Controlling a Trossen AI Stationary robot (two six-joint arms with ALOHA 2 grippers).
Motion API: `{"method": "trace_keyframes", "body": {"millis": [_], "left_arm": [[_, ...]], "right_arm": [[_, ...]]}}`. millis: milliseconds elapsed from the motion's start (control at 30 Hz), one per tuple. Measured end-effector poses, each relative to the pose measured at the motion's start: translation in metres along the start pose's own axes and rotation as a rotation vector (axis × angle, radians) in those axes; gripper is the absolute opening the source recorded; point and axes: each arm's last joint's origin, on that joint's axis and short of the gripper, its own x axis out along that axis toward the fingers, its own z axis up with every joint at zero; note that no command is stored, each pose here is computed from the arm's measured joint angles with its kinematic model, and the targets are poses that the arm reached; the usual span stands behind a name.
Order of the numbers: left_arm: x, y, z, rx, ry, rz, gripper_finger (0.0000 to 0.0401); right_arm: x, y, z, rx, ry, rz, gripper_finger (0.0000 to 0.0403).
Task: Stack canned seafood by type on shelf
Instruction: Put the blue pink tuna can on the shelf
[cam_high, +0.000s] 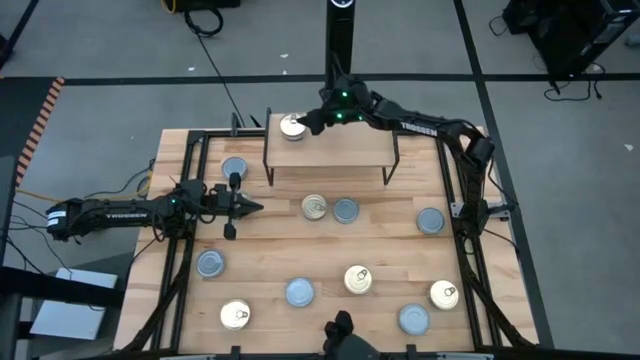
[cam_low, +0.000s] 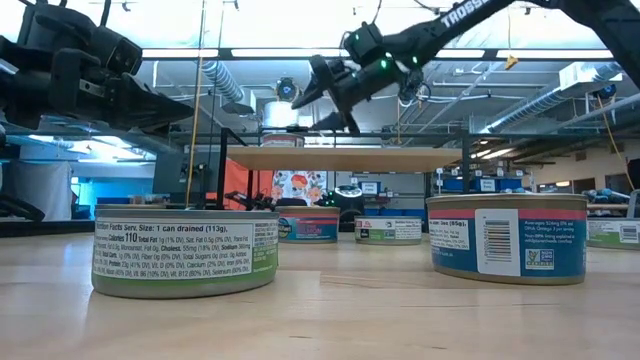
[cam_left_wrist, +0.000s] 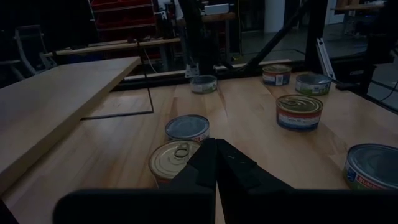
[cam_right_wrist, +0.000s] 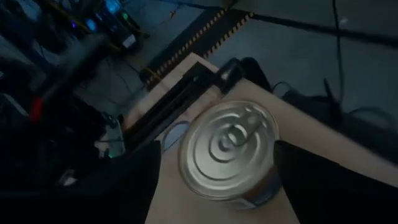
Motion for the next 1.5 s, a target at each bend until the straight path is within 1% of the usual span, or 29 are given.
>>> {"method": "trace_keyframes", "body": {"millis": [100,200,267,367,400,433,467,600,667,767,900,1133,1367,1500], "left_arm": [[0.000,0.000,0.000,-0.001,0.002,0.000,0.0008],[0.000,0.000,0.000,0.000,0.001,0.000,0.0008],[0.000,0.000,0.000,0.000,0.001,0.000,0.0008],[0.000,0.000,0.000,0.000,0.001,0.000,0.0008],[0.000,0.000,0.000,0.000,0.001,0.000,0.0008],[0.000,0.000,0.000,0.000,0.001,0.000,0.0008],[0.000,0.000,0.000,0.000,0.001,0.000,0.0008],[0.000,0.000,0.000,0.000,0.000,0.000,0.0008],[0.000,0.000,0.000,0.000,0.002,0.000,0.0008],[0.000,0.000,-0.001,-0.001,0.009,0.000,0.0008],[0.000,0.000,-0.001,-0.001,0.012,0.006,0.0008],[0.000,0.000,-0.001,0.000,0.013,0.009,0.0008],[0.000,0.000,-0.002,0.000,0.015,0.010,0.0008],[0.001,0.000,-0.003,-0.002,0.024,0.009,0.0008]], "right_arm": [[-0.006,0.017,0.008,-0.150,0.049,-0.097,0.0271],[-0.011,0.032,0.008,-0.335,0.107,-0.188,0.0200],[-0.011,0.039,0.006,-0.406,0.128,-0.193,0.0143],[-0.010,0.044,0.001,-0.468,0.170,-0.160,0.0056],[-0.008,0.045,-0.002,-0.490,0.191,-0.148,0.0031],[-0.008,0.046,-0.004,-0.513,0.208,-0.138,0.0016],[-0.007,0.046,-0.007,-0.526,0.229,-0.137,0.0012],[-0.001,0.042,-0.016,-0.529,0.290,-0.136,0.0019],[0.005,0.037,-0.022,-0.528,0.326,-0.143,0.0014],[0.014,0.032,-0.027,-0.558,0.346,-0.141,0.0007],[0.018,0.033,-0.028,-0.577,0.323,-0.133,0.0009],[0.018,0.027,-0.021,-0.580,0.276,-0.161,0.0008],[0.035,0.016,-0.028,-0.571,0.275,-0.148,0.0008],[0.041,0.014,-0.028,-0.578,0.238,-0.138,0.0008]]}}
